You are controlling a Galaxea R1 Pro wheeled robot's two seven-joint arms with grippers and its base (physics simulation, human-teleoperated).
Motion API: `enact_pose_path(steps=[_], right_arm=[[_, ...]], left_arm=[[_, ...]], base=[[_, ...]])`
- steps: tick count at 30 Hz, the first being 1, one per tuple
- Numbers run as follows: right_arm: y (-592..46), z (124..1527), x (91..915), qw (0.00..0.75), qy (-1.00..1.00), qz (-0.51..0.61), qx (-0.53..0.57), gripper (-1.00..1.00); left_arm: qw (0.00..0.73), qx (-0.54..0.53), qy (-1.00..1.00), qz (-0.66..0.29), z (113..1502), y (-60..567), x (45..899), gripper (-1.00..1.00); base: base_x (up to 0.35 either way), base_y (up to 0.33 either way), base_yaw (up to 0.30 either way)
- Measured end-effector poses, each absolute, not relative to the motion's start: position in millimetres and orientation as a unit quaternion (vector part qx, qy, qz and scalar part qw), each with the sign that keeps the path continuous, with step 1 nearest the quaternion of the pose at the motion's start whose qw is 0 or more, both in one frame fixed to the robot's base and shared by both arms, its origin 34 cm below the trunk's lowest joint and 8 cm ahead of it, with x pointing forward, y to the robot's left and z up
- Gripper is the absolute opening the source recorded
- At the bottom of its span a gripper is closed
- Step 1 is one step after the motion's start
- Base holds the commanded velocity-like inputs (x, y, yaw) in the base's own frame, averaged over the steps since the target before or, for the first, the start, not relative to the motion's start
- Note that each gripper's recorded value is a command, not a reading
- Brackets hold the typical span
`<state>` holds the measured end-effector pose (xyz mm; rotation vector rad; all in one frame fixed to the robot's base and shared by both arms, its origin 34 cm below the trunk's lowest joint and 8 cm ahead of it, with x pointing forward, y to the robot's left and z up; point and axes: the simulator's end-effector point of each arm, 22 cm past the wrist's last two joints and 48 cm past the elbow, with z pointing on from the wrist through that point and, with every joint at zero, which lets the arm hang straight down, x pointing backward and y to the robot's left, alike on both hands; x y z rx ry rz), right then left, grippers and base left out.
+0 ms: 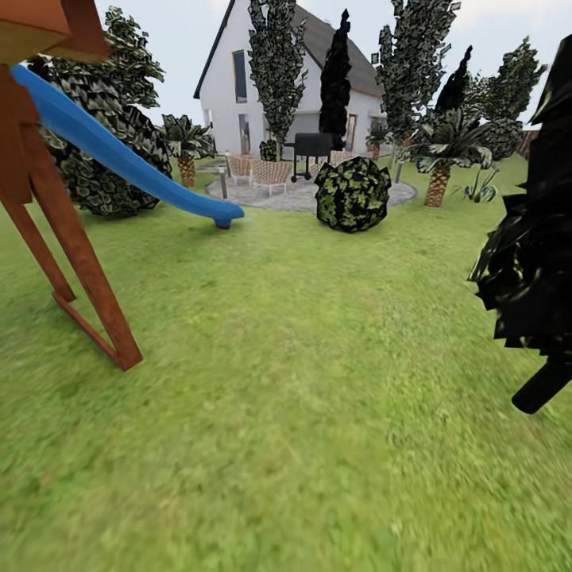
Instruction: Take the three Easter eggs out of the wicker basket on the lawn in the garden, then place them on the lawn next to a single tree (choose any tree) so that all three eggs are next to the same tree and none are left in the basket.
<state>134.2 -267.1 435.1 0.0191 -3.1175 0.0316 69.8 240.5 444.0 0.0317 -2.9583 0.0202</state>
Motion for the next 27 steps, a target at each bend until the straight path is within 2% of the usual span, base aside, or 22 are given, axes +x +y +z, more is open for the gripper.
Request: enact_pose_path(steps=[27], right_arm=[[-267.4, 435.3, 141.0, -0.007, -1.000, 0.010, 0.006, 1.00]], left_arm=[[0.091, 0.011, -0.996, 0.007, 444.0, 240.4, 69.8, 1.00]], base=[[0.340, 0.000, 0.000]])
